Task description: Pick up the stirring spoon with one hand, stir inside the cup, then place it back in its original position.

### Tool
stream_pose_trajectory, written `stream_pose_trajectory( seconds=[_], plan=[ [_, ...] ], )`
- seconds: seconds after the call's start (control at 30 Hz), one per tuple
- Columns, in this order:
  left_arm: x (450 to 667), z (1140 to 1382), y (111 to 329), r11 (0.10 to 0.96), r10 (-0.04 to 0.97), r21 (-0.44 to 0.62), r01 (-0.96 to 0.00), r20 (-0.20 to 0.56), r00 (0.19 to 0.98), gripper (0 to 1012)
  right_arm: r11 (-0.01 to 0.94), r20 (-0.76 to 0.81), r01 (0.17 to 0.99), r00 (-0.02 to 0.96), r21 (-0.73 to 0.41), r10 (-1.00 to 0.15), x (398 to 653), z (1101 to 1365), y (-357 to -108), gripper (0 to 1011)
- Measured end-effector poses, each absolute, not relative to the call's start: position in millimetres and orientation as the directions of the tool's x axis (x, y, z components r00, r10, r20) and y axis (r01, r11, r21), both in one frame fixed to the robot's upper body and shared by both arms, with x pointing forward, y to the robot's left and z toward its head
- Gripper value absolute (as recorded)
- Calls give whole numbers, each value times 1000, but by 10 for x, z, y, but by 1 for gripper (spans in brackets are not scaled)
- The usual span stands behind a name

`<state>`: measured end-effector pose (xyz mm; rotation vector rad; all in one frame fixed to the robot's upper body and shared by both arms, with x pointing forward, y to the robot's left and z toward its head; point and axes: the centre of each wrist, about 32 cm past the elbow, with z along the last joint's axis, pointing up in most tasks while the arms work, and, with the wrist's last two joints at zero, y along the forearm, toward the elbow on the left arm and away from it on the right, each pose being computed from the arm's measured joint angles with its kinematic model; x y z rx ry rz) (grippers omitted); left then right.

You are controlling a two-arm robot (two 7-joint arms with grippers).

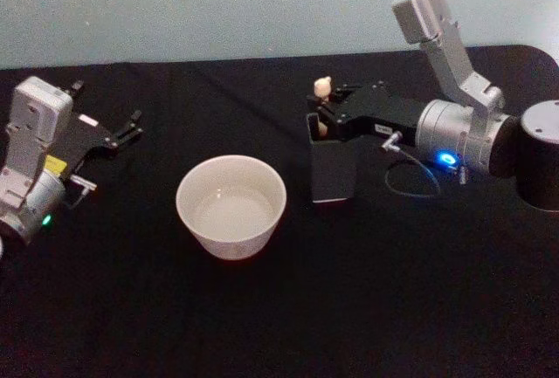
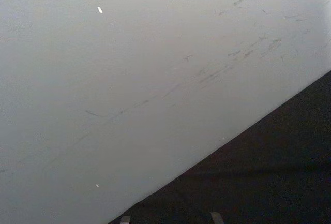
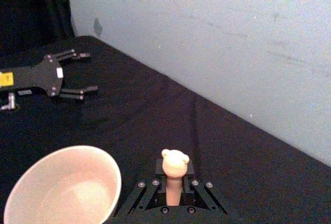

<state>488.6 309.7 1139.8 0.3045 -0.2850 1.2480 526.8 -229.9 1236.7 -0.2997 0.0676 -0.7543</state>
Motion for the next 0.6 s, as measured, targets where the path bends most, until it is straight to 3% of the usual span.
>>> stream_pose_trajectory(
  seconds=[0.6],
  plan=[
    [4886, 11398, 3097, 287, 880, 70, -955, 374, 292, 1001, 676, 156, 725, 688, -132, -708, 5061, 12535, -2409, 173]
  ],
)
